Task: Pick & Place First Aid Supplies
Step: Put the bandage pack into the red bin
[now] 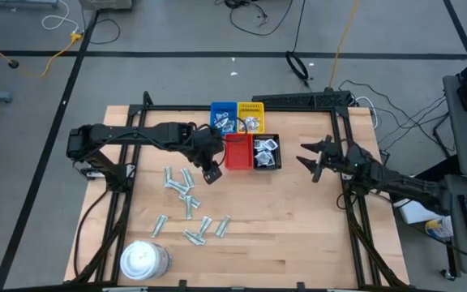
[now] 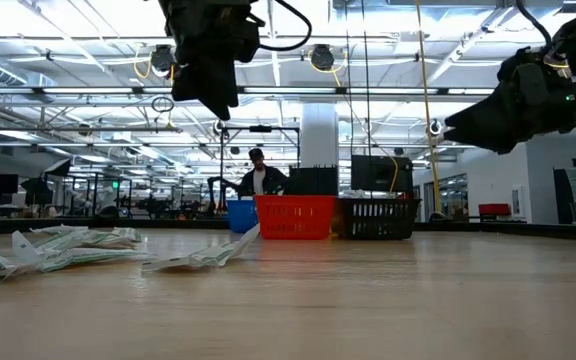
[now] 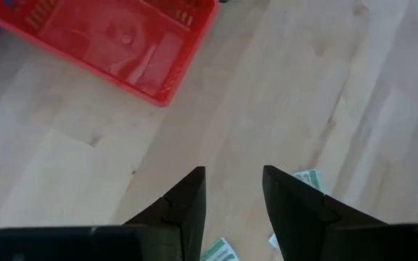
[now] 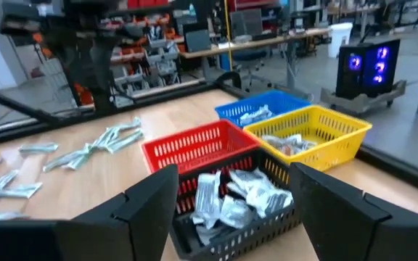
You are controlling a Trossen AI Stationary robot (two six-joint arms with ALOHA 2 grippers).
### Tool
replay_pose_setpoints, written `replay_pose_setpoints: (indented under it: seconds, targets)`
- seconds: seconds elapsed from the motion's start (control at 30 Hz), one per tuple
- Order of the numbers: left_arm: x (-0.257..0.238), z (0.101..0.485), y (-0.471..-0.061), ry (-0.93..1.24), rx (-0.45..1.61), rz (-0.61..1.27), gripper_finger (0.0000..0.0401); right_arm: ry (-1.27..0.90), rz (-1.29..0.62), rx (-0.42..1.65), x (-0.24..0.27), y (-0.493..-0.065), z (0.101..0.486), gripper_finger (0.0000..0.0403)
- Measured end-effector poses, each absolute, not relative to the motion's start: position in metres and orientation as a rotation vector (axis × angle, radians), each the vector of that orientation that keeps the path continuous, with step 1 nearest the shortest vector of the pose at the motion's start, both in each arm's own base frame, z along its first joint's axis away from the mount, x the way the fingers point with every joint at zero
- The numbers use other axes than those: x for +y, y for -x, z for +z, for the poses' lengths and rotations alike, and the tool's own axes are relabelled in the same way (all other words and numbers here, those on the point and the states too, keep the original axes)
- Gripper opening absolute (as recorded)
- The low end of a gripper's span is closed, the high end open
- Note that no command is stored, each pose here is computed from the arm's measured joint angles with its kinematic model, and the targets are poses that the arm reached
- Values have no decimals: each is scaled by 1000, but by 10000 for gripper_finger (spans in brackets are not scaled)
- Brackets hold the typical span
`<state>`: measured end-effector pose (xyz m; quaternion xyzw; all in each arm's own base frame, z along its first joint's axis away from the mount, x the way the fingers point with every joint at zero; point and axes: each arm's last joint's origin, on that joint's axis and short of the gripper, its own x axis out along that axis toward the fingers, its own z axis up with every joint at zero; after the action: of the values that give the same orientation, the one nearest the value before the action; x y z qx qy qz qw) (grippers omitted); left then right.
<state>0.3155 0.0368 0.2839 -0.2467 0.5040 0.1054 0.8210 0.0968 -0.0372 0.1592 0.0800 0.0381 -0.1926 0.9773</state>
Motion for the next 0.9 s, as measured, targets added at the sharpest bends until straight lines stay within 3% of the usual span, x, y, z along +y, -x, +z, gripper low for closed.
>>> replay_pose_setpoints:
  seconds: [0.53,0.67,0.77,0.9]
  targets:
    - [39,290,-325,579,943,265,143,-90,-387,19,-38,-98,166,256]
    - [36,289,-324,622,979,193,143,-90,-387,18,-38,-98,166,259]
    - [33,289,-324,739,994,154,143,-90,-387,17,-38,-98,166,260]
    - [29,286,-318,935,1068,262,143,-90,-387,16,-38,-98,166,258]
